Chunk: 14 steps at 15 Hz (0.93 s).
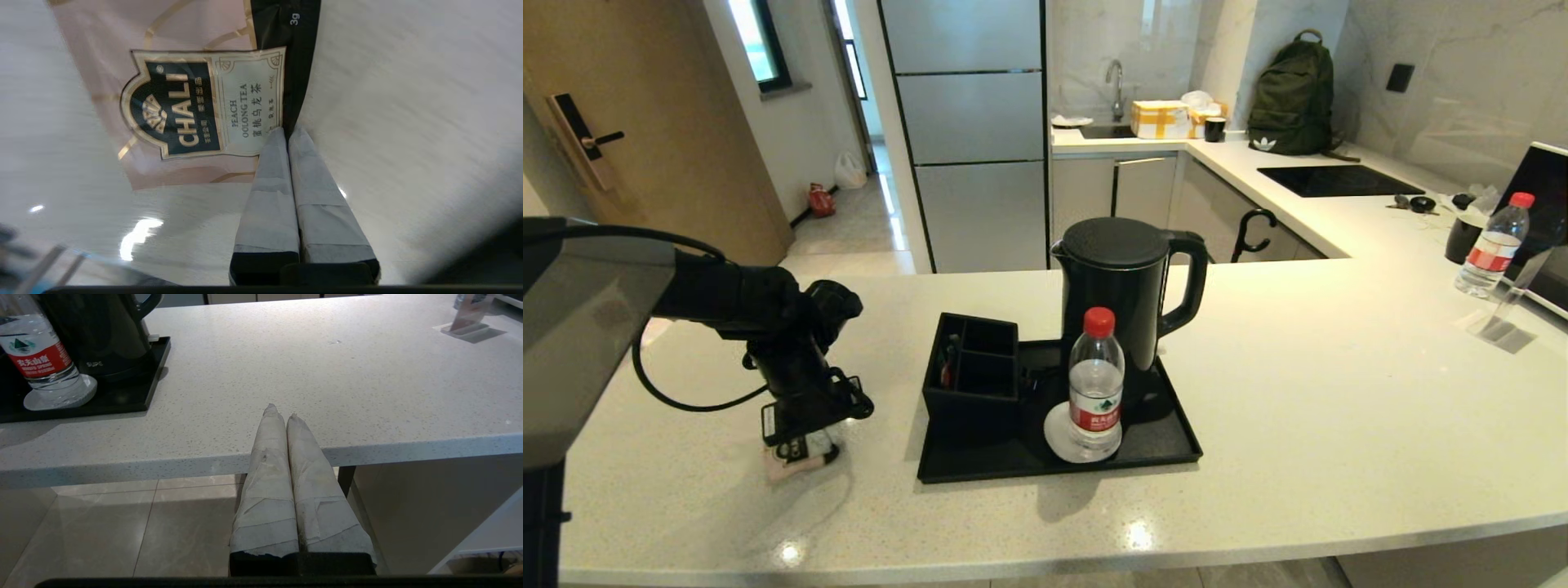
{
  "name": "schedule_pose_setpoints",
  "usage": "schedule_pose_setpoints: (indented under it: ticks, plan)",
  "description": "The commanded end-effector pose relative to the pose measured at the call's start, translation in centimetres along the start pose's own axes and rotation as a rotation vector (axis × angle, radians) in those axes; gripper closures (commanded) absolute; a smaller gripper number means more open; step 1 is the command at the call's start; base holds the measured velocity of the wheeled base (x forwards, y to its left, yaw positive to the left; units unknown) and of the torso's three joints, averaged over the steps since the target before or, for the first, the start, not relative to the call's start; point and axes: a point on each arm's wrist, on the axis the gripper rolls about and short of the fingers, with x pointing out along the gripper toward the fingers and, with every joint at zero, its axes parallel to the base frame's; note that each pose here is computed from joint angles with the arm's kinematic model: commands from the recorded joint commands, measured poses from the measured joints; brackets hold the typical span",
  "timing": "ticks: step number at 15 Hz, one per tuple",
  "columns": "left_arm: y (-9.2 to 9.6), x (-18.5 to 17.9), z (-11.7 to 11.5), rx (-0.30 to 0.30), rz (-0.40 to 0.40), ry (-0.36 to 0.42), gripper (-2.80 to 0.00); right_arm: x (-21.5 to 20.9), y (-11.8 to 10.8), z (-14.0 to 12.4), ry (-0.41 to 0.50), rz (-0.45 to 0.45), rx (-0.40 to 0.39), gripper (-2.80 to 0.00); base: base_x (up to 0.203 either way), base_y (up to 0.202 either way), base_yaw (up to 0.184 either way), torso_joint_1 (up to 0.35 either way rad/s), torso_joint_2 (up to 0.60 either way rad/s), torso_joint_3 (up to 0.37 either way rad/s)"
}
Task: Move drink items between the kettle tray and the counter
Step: Return the tea bag to its original position
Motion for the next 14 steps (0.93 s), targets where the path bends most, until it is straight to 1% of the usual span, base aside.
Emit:
schedule_pose_setpoints:
  ticks: [1,2,4,5,6,7,8,10,14]
  plan:
    - [-0.2,-5.4,-0.7,0.014,-0.151,-0.073,0.00,0.0,0.0,0.0,0.001,-0.001,0.000,0.00,0.000,0.000,0.000,0.000,0.00,0.000]
    - [-0.6,-6.4,-1.0,0.032,-0.202,-0.072,0.00,0.0,0.0,0.0,0.001,-0.001,0.000,0.00,0.000,0.000,0.000,0.000,0.00,0.000]
    - [-0.7,-6.6,-1.1,0.035,-0.211,-0.075,0.00,0.0,0.0,0.0,0.001,-0.001,0.000,0.00,0.000,0.000,0.000,0.000,0.00,0.000]
    - [-1.1,-8.3,-1.4,0.051,-0.266,-0.102,0.00,0.0,0.0,0.0,0.001,0.000,0.000,0.00,0.000,0.000,0.000,0.000,0.00,0.000]
    - [-1.5,-11.1,-1.9,0.073,-0.344,-0.152,0.00,0.0,0.0,0.0,0.001,0.000,0.000,0.00,0.000,0.000,0.000,0.000,0.00,0.000]
    - [-1.7,-13.2,-2.4,0.090,-0.403,-0.187,0.00,0.0,0.0,0.0,0.001,0.000,0.000,0.00,0.000,0.000,0.000,0.000,0.00,0.000]
    - [-1.6,-14.5,-2.7,0.093,-0.438,-0.212,0.00,0.0,0.0,0.0,0.001,0.000,0.000,0.00,0.000,0.000,0.000,0.000,0.00,0.000]
    - [-1.4,-16.0,-2.8,0.087,-0.479,-0.238,0.00,0.0,0.0,0.0,0.001,-0.001,0.000,0.00,0.000,0.000,0.000,0.000,0.00,0.000]
    - [-0.8,-17.5,-3.3,0.078,-0.504,-0.273,0.00,0.0,0.0,0.0,0.001,0.000,0.000,0.00,0.000,0.000,0.000,0.000,0.00,0.000]
